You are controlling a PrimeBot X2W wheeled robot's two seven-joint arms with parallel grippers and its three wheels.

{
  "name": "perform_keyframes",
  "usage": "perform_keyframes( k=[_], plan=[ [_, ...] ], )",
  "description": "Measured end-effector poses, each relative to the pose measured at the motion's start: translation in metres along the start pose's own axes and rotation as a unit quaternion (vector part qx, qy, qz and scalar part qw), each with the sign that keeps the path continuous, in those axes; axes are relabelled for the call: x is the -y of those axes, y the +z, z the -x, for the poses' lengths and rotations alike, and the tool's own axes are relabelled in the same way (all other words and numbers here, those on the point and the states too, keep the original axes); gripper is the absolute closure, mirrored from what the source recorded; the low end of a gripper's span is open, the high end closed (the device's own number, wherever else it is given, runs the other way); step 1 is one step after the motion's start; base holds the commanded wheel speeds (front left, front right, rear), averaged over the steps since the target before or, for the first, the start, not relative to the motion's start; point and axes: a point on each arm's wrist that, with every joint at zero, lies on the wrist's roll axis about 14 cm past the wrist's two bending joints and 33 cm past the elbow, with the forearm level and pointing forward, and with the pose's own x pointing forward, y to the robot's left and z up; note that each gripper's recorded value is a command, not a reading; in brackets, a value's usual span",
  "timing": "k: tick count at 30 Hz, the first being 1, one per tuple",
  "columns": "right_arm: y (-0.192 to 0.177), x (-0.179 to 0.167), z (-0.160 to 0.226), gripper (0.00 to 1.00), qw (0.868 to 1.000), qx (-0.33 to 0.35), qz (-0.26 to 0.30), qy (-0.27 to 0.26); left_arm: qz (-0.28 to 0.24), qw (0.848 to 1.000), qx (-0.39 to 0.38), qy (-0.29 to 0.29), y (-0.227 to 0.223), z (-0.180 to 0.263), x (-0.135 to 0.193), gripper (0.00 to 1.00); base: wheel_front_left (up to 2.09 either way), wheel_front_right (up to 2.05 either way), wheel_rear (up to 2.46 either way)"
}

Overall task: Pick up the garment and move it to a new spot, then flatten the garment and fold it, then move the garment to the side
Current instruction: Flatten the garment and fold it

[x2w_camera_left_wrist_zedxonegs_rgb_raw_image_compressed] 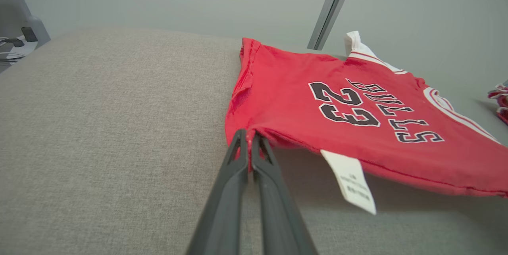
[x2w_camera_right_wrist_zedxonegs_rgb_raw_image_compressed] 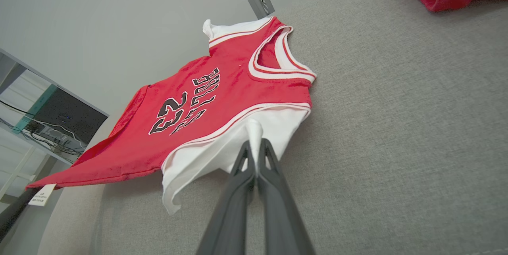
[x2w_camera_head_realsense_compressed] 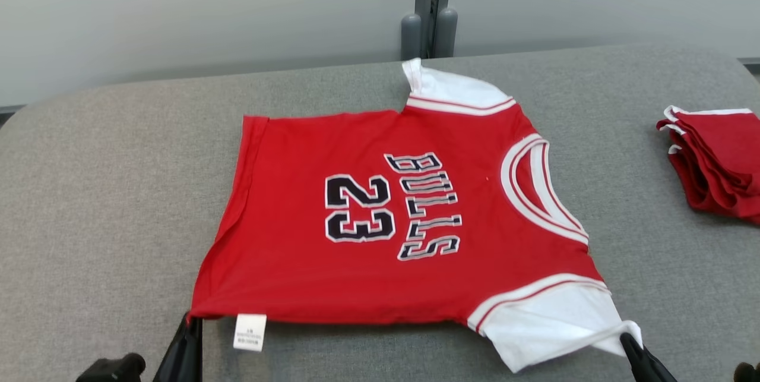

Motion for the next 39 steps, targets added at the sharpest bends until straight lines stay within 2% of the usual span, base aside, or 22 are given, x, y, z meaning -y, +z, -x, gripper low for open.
perform_keyframes(
  k=[6, 13, 19, 23, 32, 39],
  plan=[
    [0.007, 0.004, 0.019, 1.0, 1.0, -0.012, 0.021, -0.014, 0.019, 1.0, -0.013, 0.015, 0.005, 0.032, 0.007, 1.0, 0.0, 0.0, 0.0],
    [0.008, 0.001, 0.006, 1.0, 0.999, -0.023, 0.022, -0.008, 0.019, 0.999, -0.041, 0.006, -0.002, 0.035, 0.013, 1.0, 0.0, 0.0, 0.0],
    [0.007, 0.001, -0.026, 1.0, 1.0, -0.024, 0.012, -0.001, 0.014, 0.995, -0.096, -0.014, -0.017, 0.018, 0.012, 1.0, 0.0, 0.0, 0.0],
    [0.007, -0.001, -0.053, 1.0, 0.999, -0.021, 0.031, 0.003, 0.008, 0.99, -0.137, -0.03, -0.026, 0.005, 0.01, 1.0, 0.0, 0.0, 0.0],
    [0.02, 0.003, -0.113, 1.0, 0.998, 0.001, 0.069, 0.016, -0.003, 0.989, -0.143, -0.036, -0.017, -0.04, 0.002, 1.0, 0.0, 0.0, 0.0],
    [0.01, 0.008, -0.145, 1.0, 0.996, -0.005, 0.089, 0.024, -0.009, 0.986, -0.163, -0.035, -0.031, -0.06, -0.005, 1.0, 0.0, 0.0, 0.0]
  ],
)
